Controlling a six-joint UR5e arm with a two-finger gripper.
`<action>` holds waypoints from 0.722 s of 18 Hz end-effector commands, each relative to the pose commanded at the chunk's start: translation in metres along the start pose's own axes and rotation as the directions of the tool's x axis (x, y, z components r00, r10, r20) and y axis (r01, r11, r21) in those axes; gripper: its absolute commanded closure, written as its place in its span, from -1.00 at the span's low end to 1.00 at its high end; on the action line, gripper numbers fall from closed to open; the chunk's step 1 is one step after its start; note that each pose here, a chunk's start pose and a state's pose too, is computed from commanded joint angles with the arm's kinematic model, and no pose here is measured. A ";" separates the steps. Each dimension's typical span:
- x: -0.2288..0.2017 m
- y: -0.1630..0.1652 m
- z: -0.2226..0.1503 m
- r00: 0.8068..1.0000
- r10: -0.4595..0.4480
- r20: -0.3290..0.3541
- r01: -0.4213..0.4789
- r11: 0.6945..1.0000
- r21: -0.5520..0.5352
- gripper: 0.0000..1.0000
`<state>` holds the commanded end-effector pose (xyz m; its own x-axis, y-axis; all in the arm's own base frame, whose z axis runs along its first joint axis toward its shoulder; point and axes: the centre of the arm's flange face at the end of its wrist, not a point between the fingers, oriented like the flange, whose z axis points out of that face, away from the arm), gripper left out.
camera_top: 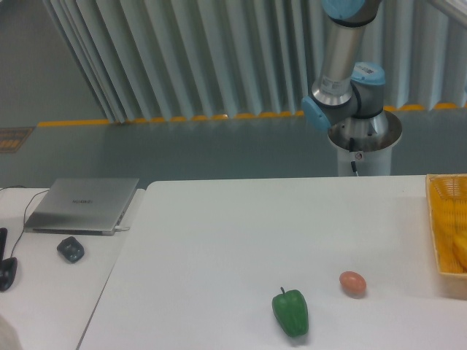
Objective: Place the red pepper on the table
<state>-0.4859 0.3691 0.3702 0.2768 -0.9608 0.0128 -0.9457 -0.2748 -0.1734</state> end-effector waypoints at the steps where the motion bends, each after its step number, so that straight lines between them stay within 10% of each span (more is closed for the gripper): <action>1: -0.005 -0.008 0.000 1.000 -0.009 -0.002 0.009 1.000 -0.001 0.10; 13: -0.071 -0.115 0.019 0.933 -0.360 0.001 0.360 0.932 0.039 0.10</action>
<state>-0.3933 0.4702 0.3706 0.5992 -0.7972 0.0735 -0.7751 -0.6007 -0.1958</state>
